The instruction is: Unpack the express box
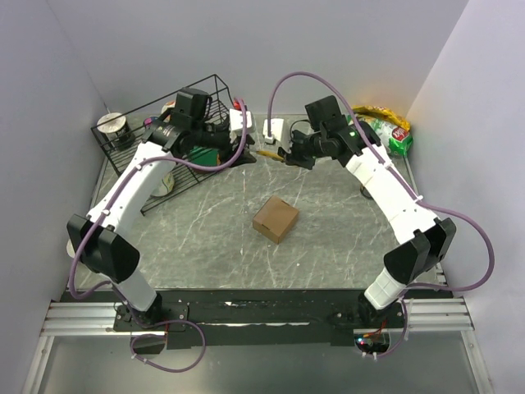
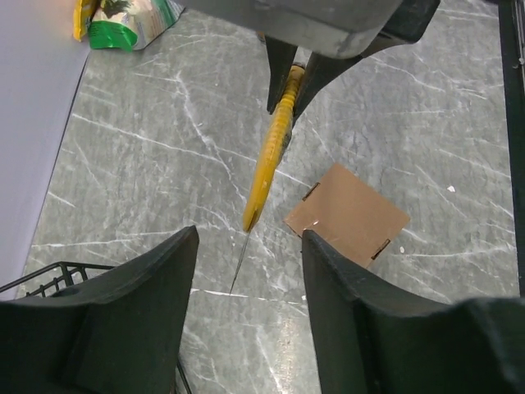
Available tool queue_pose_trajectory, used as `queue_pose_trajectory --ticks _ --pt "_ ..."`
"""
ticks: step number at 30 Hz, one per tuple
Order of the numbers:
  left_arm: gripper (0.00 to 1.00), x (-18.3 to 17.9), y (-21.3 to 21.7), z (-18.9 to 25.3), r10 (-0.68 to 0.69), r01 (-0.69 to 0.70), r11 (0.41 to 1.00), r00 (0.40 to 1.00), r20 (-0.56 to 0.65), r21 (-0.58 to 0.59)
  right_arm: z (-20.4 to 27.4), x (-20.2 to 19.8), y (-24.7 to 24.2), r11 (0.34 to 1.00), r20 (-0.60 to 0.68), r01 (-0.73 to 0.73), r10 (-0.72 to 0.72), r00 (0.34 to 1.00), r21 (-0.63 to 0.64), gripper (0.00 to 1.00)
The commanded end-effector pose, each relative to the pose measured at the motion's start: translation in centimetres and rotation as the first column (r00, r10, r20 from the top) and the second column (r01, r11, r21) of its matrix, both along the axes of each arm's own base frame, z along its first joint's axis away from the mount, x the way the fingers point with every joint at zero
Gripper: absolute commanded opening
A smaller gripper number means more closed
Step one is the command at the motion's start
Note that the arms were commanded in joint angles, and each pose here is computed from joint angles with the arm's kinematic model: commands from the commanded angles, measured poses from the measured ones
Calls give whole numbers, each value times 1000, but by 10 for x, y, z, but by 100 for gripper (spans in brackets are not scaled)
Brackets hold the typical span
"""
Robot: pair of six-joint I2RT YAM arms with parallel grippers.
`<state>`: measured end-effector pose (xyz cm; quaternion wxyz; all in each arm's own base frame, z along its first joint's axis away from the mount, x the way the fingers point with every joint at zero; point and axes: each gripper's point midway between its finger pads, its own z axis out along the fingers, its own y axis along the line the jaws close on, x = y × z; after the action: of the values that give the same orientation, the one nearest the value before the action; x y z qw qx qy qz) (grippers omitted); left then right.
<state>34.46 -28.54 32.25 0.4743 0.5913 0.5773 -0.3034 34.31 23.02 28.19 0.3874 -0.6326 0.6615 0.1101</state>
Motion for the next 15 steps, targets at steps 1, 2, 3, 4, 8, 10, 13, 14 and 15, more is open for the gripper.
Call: queue_pose_trajectory --ticks 1,2,3,4,8,10,13,14,15 --pt "57 -1 -6 15 -38 39 998 999 20 -57 32 9 10 999 86 -11 6 996 48 0" --pt "55 2 -7 17 -32 35 997 999 32 -69 32 7 11 999 83 -19 15 996 45 0" --pt "53 1 -7 14 -31 32 997 999 18 -72 32 5 12 999 86 -28 24 996 41 0" --pt "52 2 -8 14 -32 33 997 999 16 -76 31 4 14 998 90 -40 37 995 38 0" --pt "46 3 -10 13 -42 43 996 999 21 -83 32 -1 18 998 88 -53 49 995 39 0" --pt "42 2 -12 13 -48 49 995 999 12 -90 31 -2 20 998 84 -53 50 995 42 0" --pt "31 2 -13 11 -49 48 994 999 -3 -96 33 -5 23 996 73 -55 50 996 63 0" --pt "27 2 -13 11 -45 44 994 999 -6 -97 35 -7 23 996 69 -56 51 996 71 0" --pt "20 2 -13 10 -44 42 994 999 -15 -99 36 -7 24 996 70 -53 48 996 77 0"
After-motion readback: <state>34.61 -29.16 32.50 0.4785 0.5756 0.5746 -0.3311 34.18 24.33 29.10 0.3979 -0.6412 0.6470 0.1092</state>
